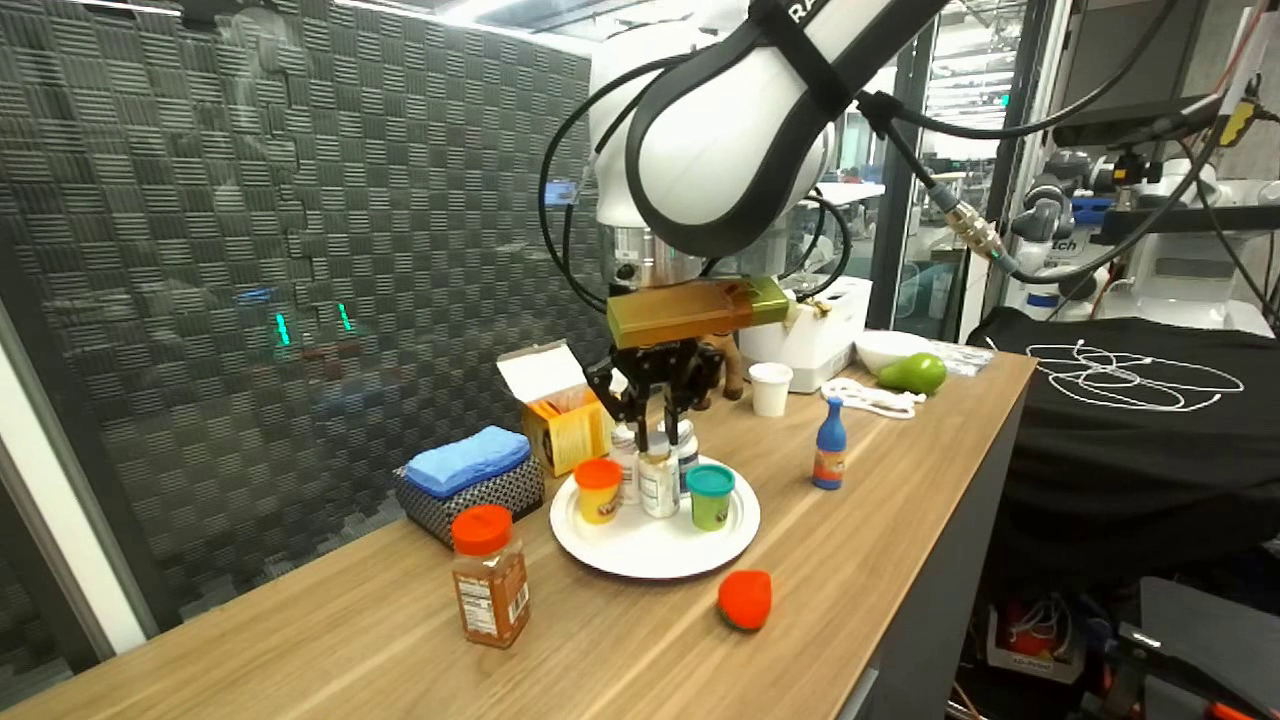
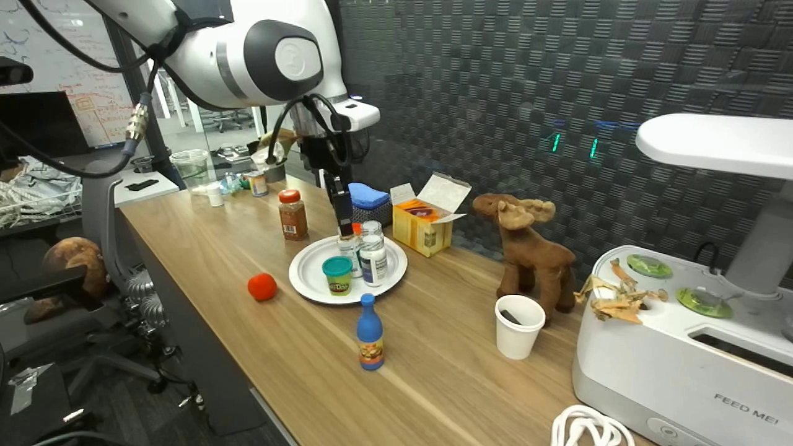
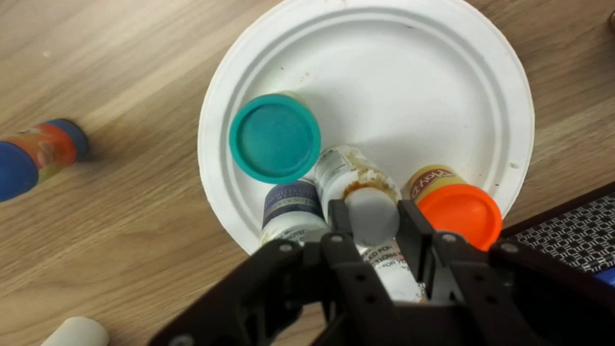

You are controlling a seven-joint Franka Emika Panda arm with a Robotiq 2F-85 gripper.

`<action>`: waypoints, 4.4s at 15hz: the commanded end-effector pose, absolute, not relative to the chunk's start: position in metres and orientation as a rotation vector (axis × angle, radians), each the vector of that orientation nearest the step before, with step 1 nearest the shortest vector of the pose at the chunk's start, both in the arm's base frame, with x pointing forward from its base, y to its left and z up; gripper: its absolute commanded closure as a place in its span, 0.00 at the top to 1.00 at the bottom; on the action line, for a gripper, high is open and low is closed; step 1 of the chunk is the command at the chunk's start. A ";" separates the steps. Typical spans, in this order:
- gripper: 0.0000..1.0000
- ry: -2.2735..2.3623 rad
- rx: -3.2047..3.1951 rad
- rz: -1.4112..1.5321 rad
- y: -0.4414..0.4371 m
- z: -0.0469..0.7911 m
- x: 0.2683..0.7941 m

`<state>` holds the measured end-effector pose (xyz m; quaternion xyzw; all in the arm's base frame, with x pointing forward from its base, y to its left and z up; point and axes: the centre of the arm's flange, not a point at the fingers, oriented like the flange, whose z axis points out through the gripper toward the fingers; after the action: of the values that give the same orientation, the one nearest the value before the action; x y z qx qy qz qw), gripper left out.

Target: Put all the objects surrounding the plate on the plate.

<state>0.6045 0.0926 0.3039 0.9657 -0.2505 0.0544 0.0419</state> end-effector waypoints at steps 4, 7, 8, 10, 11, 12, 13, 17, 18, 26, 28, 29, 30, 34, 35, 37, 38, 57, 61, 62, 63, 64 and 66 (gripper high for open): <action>0.57 -0.799 2.965 0.150 0.094 0.304 0.612; 0.78 -0.830 2.999 0.132 0.098 0.312 0.607; 0.85 -0.841 3.006 0.138 0.100 0.315 0.606; 0.99 -0.840 3.013 0.189 0.107 0.329 0.605; 1.00 -0.821 3.024 0.201 0.114 0.336 0.606; 1.00 -0.798 3.034 0.215 0.122 0.344 0.607; 1.00 -0.763 3.053 0.218 0.135 0.352 0.609; 1.00 -0.609 3.130 0.213 0.187 0.363 0.623; 1.00 -0.586 3.154 0.207 0.200 0.363 0.625; 1.00 -0.562 3.162 0.091 0.261 0.312 0.641; 1.00 -0.552 3.149 0.079 0.264 0.304 0.643; 1.00 -0.548 3.144 0.075 0.266 0.302 0.644; 1.00 -0.543 3.137 0.079 0.268 0.301 0.644; 1.00 -0.520 3.073 0.140 0.272 0.308 0.643; 1.00 -0.518 3.054 0.151 0.273 0.311 0.642; 1.00 -0.517 3.035 0.142 0.276 0.316 0.638; 1.00 -0.517 3.032 0.128 0.278 0.317 0.637; 0.33 -0.543 3.056 -0.040 0.283 0.315 0.629; 0.24 -0.557 3.067 -0.052 0.280 0.321 0.627; 0.24 -0.560 3.066 -0.043 0.279 0.324 0.627; 0.24 -0.565 3.059 -0.018 0.277 0.330 0.627; 0.24 -0.564 3.047 -0.004 0.274 0.335 0.628; 0.24 -0.582 3.037 0.042 0.265 0.348 0.628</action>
<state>0.6278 0.2753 0.3154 0.9835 -0.1794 -0.0042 0.0215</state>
